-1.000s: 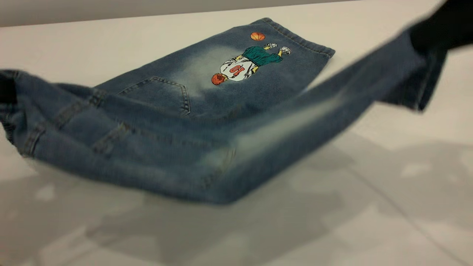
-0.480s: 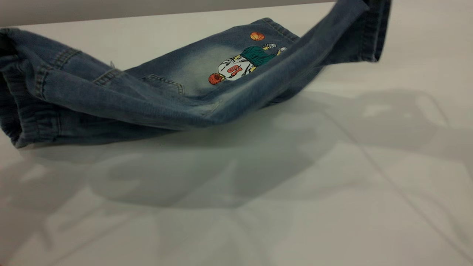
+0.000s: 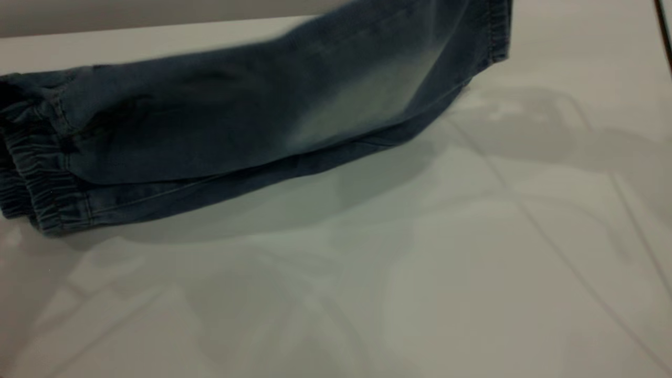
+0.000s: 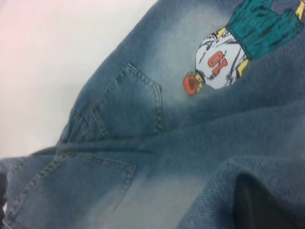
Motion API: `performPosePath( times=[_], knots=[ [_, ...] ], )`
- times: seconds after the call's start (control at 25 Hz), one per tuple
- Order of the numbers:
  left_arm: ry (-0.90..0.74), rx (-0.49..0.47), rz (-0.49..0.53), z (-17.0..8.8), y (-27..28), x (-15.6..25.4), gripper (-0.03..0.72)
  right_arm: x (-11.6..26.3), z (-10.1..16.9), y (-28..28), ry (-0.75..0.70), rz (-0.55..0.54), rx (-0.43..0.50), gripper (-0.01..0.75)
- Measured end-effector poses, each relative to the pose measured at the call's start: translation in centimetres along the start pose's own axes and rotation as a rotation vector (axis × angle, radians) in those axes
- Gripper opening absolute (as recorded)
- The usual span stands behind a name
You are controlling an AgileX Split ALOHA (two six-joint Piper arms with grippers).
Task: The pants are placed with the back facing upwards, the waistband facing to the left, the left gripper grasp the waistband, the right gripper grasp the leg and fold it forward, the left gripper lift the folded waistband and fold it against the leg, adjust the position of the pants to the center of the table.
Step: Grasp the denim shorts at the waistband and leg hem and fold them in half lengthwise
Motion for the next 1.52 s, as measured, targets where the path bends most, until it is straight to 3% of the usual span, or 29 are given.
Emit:
performPosePath(
  times=[0.36, 0.6, 0.88, 1.2, 1.52],
  knots=[
    [0.130, -0.044, -0.103, -0.2, -1.3, -2.6, 0.141, -3.4, 0.4, -4.1, -0.140, 0.016, -0.065, 0.025],
    [0.120, -0.046, -0.086, -1.8, -4.0, -3.9, 0.141, -3.9, 0.6, -7.8, -0.173, 0.032, -0.061, 0.025],
    [0.113, -0.109, -0.026, -1.2, -8.1, -3.2, 0.141, -4.1, -2.0, -10.3, -0.210, 0.053, -0.019, 0.025],
    [0.011, -0.137, -0.006, -0.4, -8.7, -2.7, 0.141, -4.3, -3.6, -10.5, -0.183, 0.036, 0.061, 0.025],
    [-0.133, -0.110, 0.056, -0.8, -8.8, -1.9, 0.161, -3.3, -4.8, -10.3, -0.035, 0.094, 0.135, 0.058]
  ],
)
Point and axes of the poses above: a point on each arm's last joint axis where the gripper is mounted, y pointing back along that axis away from the gripper, z along the wrist's bending axis when the last joint is at zero, x = y × z, the point moved 8 cm from there along -y, pointing out along that axis toward the gripper, and after that the axes turned 13 degrees about -y, right-handed, at the moved point
